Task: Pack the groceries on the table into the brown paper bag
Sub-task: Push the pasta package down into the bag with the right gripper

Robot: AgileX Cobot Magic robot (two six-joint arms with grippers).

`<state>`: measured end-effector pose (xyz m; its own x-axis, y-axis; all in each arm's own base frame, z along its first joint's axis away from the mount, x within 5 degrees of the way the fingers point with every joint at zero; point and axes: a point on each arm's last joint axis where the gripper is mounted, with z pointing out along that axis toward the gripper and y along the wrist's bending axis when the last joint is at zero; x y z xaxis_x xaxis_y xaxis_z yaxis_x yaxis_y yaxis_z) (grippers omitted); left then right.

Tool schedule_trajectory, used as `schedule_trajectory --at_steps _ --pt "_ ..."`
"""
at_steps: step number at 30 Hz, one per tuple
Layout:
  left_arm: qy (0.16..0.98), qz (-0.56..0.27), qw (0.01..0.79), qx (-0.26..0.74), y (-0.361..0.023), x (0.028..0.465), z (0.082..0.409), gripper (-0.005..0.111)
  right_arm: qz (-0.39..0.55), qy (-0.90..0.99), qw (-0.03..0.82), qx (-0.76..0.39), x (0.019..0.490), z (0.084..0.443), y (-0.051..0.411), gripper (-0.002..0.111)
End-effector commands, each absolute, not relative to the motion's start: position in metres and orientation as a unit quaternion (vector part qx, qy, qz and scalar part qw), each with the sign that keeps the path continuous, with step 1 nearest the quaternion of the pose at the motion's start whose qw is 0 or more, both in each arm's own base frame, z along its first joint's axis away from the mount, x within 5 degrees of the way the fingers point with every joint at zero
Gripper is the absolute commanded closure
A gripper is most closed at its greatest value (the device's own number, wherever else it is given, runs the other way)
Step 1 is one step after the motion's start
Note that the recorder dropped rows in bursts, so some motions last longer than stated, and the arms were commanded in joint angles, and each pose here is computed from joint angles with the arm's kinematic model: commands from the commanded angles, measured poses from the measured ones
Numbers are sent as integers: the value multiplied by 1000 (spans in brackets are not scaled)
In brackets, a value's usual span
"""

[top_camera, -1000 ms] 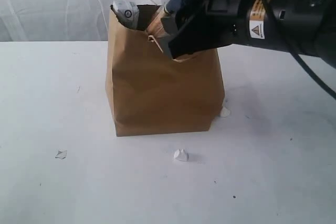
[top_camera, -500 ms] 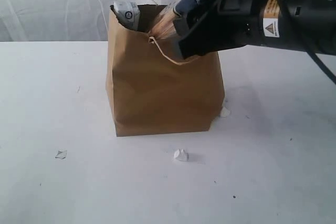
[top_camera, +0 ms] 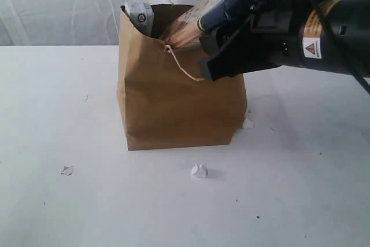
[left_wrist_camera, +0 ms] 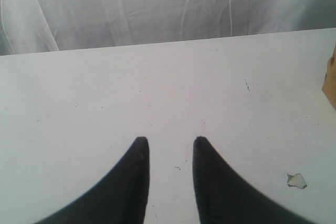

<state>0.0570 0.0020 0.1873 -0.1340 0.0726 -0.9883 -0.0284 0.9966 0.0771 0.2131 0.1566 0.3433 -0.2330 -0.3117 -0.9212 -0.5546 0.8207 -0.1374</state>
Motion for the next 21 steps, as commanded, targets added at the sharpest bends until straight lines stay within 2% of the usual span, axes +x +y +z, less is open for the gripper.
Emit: schedule_trajectory --at_steps 1,13,21 --pt "751 36 659 10 2 57 187 72 115 773 560 -274 208 349 153 49" --pt "751 36 659 10 2 57 187 72 116 773 560 -276 210 347 155 49" --pt "751 36 659 10 2 57 187 72 150 744 585 -286 212 350 164 49"
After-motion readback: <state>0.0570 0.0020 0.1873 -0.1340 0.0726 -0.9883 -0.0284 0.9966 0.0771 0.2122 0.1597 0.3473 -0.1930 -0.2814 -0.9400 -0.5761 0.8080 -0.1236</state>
